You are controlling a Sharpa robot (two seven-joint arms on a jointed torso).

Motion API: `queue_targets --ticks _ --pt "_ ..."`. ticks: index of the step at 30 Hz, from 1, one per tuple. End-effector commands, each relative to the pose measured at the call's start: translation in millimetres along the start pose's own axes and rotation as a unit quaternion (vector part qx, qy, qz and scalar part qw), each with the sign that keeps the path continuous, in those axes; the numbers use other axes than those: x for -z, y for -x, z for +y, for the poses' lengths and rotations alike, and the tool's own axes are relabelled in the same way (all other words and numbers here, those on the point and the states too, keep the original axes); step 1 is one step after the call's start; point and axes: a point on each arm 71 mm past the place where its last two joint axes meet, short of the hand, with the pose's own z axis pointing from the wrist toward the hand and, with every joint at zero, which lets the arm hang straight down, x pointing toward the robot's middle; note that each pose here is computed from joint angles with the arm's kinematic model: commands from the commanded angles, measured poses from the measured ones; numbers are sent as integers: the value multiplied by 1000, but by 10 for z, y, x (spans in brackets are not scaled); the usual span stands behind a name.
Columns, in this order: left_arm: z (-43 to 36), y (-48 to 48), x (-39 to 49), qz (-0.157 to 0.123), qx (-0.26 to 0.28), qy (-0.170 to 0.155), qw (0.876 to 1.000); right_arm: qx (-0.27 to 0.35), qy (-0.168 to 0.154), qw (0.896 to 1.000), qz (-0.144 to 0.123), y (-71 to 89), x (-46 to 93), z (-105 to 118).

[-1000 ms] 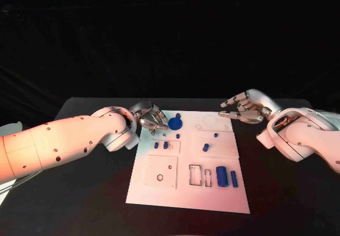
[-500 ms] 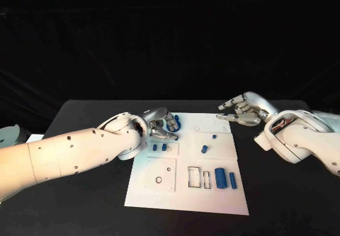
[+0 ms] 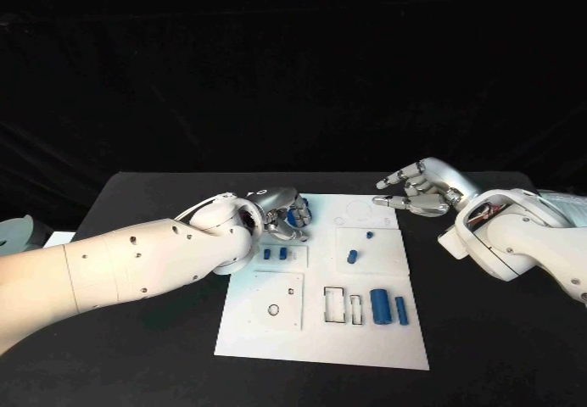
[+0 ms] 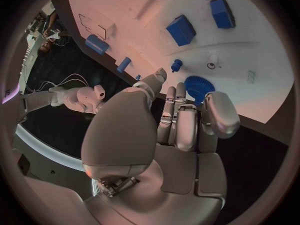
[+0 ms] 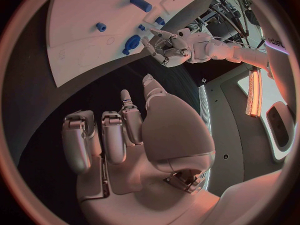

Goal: Assemble the parts on the task board

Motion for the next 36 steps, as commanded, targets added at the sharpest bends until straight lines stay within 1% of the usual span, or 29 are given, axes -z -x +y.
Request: queue_targets --ticks 1,8,17,22,36 --pt "2 -57 -27 33 -23 12 999 1 5 1000 5 -13 -2 9" --pt "9 -87 -72 44 -30 19 998 1 6 1000 6 -16 -4 12" --pt "-2 -120 -111 43 -30 21 998 1 7 1000 7 -22 -7 17" --pt "1 -137 -119 48 -30 23 998 1 7 1000 7 -24 -7 19" --pt "-22 -179 -134 62 -32 21 997 0 8 1000 8 -28 -10 24"
